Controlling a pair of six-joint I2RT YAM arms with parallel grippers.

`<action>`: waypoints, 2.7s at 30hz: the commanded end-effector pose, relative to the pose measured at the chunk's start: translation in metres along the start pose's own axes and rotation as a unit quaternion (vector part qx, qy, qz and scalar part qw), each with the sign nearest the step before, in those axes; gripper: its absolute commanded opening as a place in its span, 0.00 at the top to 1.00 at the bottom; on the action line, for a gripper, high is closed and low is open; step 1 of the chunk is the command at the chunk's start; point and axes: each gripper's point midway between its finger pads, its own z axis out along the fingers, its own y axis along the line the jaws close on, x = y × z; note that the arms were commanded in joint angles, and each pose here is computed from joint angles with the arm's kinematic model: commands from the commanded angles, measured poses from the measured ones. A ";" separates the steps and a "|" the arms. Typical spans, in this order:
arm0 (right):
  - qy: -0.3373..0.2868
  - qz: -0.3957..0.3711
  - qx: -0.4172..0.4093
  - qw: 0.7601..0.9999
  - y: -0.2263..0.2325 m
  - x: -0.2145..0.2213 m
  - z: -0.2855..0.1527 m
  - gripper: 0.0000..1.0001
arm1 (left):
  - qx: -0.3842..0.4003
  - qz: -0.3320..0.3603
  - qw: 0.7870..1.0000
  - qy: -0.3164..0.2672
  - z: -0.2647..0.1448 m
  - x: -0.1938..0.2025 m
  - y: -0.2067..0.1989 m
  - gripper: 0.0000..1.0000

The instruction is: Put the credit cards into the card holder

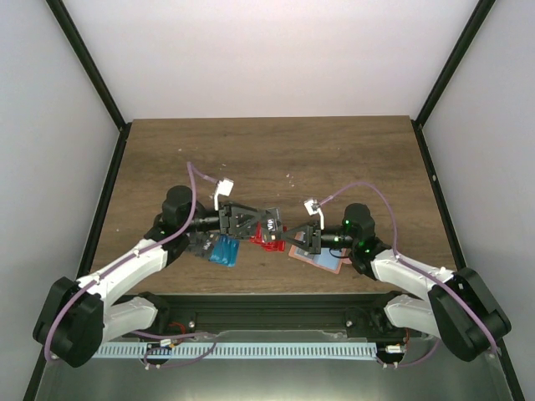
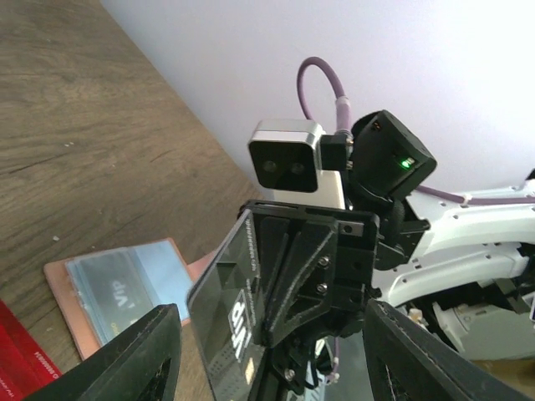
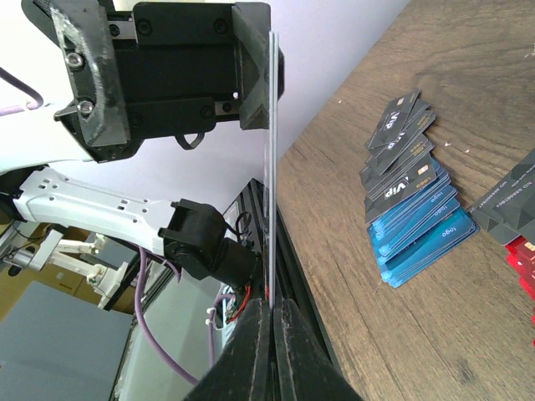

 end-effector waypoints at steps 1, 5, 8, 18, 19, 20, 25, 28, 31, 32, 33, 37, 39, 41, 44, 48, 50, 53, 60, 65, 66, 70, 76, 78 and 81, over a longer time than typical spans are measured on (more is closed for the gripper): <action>-0.012 -0.034 -0.013 0.999 0.011 -0.012 -0.001 0.99 | -0.021 0.023 0.999 -0.012 0.000 -0.005 0.004 0.39; -0.013 -0.033 -0.013 0.999 0.011 -0.012 -0.001 0.99 | -0.015 0.020 1.000 -0.004 0.001 -0.004 0.003 0.39; -0.013 -0.031 -0.014 0.999 0.010 -0.012 0.000 0.99 | -0.009 0.019 1.000 0.002 0.003 -0.001 0.002 0.39; -0.012 -0.022 -0.004 1.000 0.003 -0.013 0.002 0.99 | -0.005 0.022 1.000 0.005 0.005 0.000 -0.002 0.40; -0.013 -0.022 -0.002 1.000 0.003 -0.014 0.002 0.99 | -0.006 0.023 1.000 0.004 0.005 0.000 -0.002 0.40; -0.014 -0.021 0.000 1.000 0.002 -0.014 0.002 0.99 | -0.009 0.024 1.000 0.003 0.005 -0.001 -0.002 0.40; -0.015 -0.023 0.006 1.000 0.000 -0.014 0.002 0.99 | -0.024 0.027 0.999 0.003 0.004 -0.002 0.002 0.40; -0.015 -0.022 0.006 1.000 0.000 -0.014 0.002 0.99 | -0.027 0.026 0.999 0.005 0.005 -0.002 0.004 0.40; -0.015 -0.021 0.008 1.000 -0.001 -0.014 0.002 0.99 | -0.026 0.026 0.999 0.006 0.006 -0.001 0.003 0.40; -0.015 -0.020 0.008 1.000 -0.001 -0.015 0.002 0.99 | -0.025 0.026 0.999 0.008 0.007 0.000 0.004 0.40; -0.015 -0.019 0.009 1.000 -0.002 -0.015 0.003 0.99 | -0.024 0.026 0.999 0.008 0.007 0.000 0.003 0.40; -0.015 -0.017 0.009 1.000 -0.003 -0.016 0.004 0.99 | -0.022 0.027 0.999 0.011 0.008 0.001 0.002 0.40; -0.014 -0.016 0.009 1.000 -0.004 -0.016 0.004 0.99 | -0.022 0.025 0.999 0.012 0.009 0.002 0.003 0.40; -0.014 -0.017 0.008 1.000 -0.003 -0.016 0.005 0.99 | -0.021 0.025 0.999 0.014 0.010 0.003 0.003 0.40; -0.012 -0.016 0.007 1.000 -0.004 -0.016 0.006 0.99 | -0.022 0.025 0.999 0.016 0.011 0.004 0.005 0.40; -0.012 -0.015 0.010 1.000 -0.005 -0.016 0.007 0.99 | -0.020 0.024 0.999 0.018 0.013 0.005 0.005 0.40; -0.012 -0.010 0.018 1.000 -0.009 -0.017 0.008 0.99 | -0.021 0.024 0.999 0.018 0.013 0.004 0.004 0.41; -0.016 0.000 0.041 0.999 -0.017 -0.020 0.009 0.99 | -0.024 0.022 0.999 0.018 0.014 0.004 0.006 0.41; -0.010 0.019 0.068 0.997 -0.028 -0.023 0.016 0.99 | -0.050 0.022 0.998 0.024 0.015 0.007 0.015 0.42; -0.001 0.027 0.083 0.996 -0.030 -0.026 0.025 0.99 | -0.084 0.027 0.996 0.032 0.017 0.009 0.025 0.42; 0.002 0.030 0.088 0.996 -0.031 -0.026 0.027 0.99 | -0.093 0.028 0.995 0.033 0.017 0.010 0.028 0.42; 0.007 0.032 0.088 0.996 -0.030 -0.027 0.031 0.99 | -0.115 0.035 0.992 0.036 0.015 0.010 0.034 0.44; 0.006 0.032 0.079 0.996 -0.027 -0.029 0.032 0.99 | -0.119 0.034 0.992 0.031 0.015 0.008 0.034 0.60; 0.006 0.034 0.076 0.997 -0.027 -0.029 0.033 0.99 | -0.122 0.034 0.992 0.025 0.015 0.006 0.035 0.69; 0.008 0.040 0.071 0.997 -0.029 -0.028 0.036 0.99 | -0.132 0.034 0.990 0.021 0.015 0.005 0.039 0.85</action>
